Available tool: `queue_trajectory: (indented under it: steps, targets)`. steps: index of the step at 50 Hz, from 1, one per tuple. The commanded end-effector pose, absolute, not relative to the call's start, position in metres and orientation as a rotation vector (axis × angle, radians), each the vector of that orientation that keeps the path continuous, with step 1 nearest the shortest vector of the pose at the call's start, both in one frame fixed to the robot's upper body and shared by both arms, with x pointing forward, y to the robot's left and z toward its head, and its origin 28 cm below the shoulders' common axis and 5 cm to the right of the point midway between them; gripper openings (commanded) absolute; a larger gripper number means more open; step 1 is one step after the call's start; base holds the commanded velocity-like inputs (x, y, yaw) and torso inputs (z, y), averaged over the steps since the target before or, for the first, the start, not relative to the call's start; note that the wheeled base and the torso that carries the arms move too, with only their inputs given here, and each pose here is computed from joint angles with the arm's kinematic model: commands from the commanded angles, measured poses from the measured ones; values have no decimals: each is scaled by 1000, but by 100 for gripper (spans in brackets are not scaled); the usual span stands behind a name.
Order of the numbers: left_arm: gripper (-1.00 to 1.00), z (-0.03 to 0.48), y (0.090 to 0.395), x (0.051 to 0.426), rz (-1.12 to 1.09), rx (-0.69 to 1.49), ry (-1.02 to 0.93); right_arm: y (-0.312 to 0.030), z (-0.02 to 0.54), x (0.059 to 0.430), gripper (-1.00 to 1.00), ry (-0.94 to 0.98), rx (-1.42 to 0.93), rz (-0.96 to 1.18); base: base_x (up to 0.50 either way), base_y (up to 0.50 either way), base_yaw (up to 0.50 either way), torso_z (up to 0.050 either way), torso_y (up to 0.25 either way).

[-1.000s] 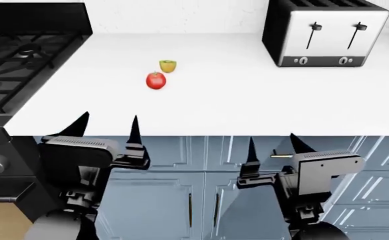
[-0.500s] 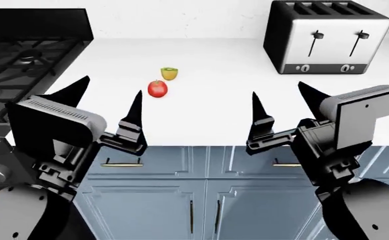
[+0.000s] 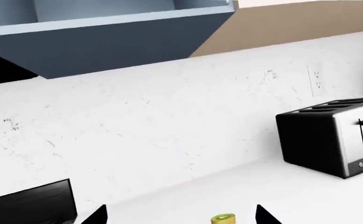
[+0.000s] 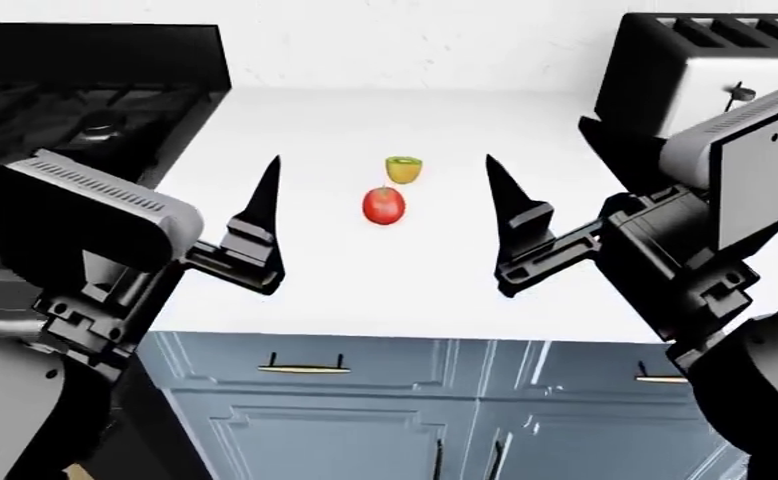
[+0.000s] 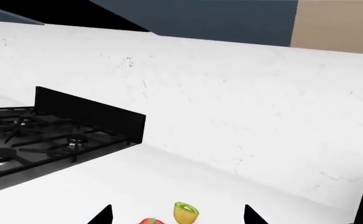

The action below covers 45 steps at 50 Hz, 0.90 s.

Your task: Pick the tomato, kiwi from the counter and place them in the cabinet. Then close the cabinet.

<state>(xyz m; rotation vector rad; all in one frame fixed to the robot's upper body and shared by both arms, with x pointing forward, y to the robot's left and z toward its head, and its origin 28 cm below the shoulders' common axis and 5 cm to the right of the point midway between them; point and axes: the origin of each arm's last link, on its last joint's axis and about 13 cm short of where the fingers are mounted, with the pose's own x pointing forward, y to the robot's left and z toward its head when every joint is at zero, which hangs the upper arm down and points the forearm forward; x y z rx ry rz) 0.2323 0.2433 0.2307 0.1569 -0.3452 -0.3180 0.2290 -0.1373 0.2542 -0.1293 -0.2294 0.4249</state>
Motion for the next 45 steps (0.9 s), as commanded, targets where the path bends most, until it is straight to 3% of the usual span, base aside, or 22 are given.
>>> queue_trajectory:
  steps: [1,7,22,34,45]
  targets:
    - [100,241,242,232,-330,201,-352,-139,264,229,100,-242,-129,462,476,16,117,50,31]
    - [100,245,241,232,-325,230,-351,-139,267,228,100,-238,-137,466,472,106,39,47,28]
    - [100,256,239,231,-359,282,-339,-141,277,225,100,-232,-151,456,464,219,0,1,0]
    - [100,269,235,231,-376,286,-315,-142,287,225,100,-226,-155,440,34,5,0,0,0]
    - [100,273,239,230,-379,251,-284,-141,293,225,100,-242,-168,435,158,334,0,0,0]
